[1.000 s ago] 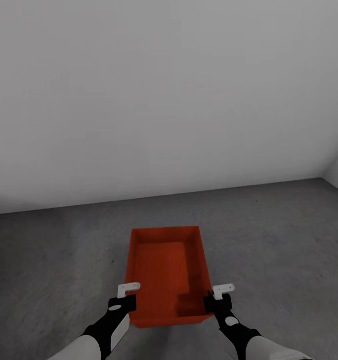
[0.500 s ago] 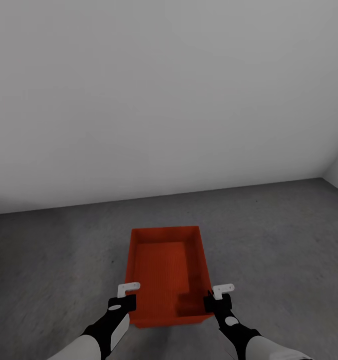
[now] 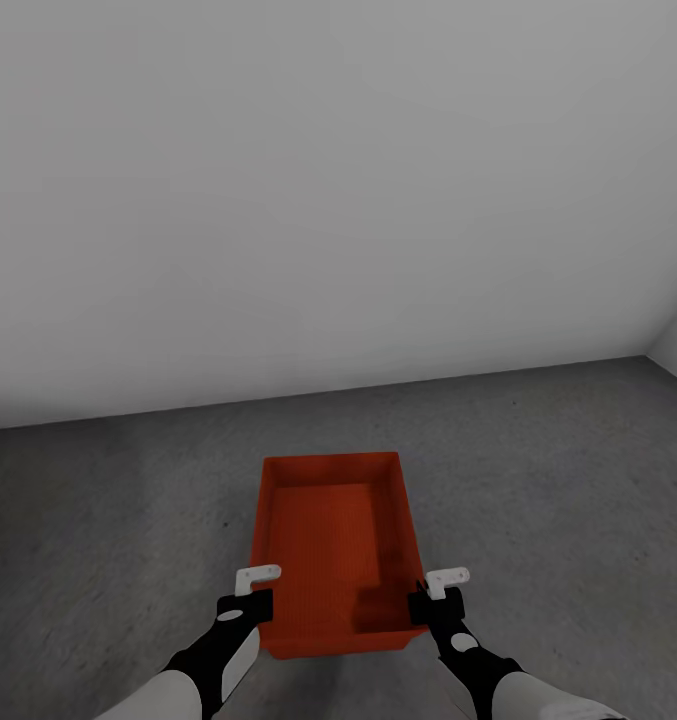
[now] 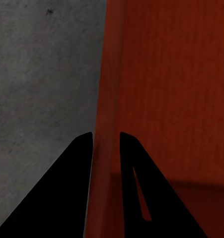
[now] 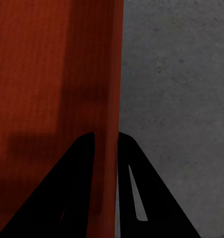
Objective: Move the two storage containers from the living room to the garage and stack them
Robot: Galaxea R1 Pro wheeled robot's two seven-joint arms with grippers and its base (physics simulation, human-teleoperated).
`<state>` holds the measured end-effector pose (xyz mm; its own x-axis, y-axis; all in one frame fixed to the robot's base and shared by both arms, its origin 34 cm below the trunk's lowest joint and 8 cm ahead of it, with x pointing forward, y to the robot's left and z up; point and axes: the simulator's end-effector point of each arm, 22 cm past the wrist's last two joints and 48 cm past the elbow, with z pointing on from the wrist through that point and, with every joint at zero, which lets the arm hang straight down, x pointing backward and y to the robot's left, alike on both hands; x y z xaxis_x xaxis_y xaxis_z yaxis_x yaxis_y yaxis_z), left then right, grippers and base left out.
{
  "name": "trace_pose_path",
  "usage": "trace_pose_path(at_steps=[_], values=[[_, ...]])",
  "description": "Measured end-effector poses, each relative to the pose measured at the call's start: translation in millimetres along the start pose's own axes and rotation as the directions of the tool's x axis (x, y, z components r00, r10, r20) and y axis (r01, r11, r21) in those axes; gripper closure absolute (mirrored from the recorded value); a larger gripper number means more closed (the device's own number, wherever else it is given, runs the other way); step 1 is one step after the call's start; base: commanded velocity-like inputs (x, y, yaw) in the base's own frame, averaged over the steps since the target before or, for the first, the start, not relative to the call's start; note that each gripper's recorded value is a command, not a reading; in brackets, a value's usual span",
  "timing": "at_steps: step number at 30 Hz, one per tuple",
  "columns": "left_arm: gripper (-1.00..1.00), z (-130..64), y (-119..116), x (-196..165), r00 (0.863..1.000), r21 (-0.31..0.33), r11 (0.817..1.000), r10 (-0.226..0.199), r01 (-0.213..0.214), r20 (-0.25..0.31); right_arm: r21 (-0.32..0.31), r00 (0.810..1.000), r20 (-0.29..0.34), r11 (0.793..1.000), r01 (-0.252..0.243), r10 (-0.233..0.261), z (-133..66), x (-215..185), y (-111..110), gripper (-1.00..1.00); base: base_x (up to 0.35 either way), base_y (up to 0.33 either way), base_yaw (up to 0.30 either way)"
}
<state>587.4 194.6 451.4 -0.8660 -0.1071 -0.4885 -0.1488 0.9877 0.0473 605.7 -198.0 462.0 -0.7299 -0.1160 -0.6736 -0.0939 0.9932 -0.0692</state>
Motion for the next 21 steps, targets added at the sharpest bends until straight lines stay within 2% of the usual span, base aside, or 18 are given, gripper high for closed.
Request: trace_pose_path(at_steps=[17,21], values=[[1.0,0.0,0.2,0.5,1.0,-0.001,1.0,-0.001,0.001,0.0,0.0,1.0,0.0,1.0,0.001,-0.001,0.0,0.0,0.0,1.0,0.0,0.0,0.0],[1.0,6.0,-0.1,4.8,1.0,-0.001,1.0,-0.001,0.001,0.0,0.0,1.0,0.0,1.0,0.001,-0.001,4.9,5.5,0.5,1.0,0.0,0.0,0.0]])
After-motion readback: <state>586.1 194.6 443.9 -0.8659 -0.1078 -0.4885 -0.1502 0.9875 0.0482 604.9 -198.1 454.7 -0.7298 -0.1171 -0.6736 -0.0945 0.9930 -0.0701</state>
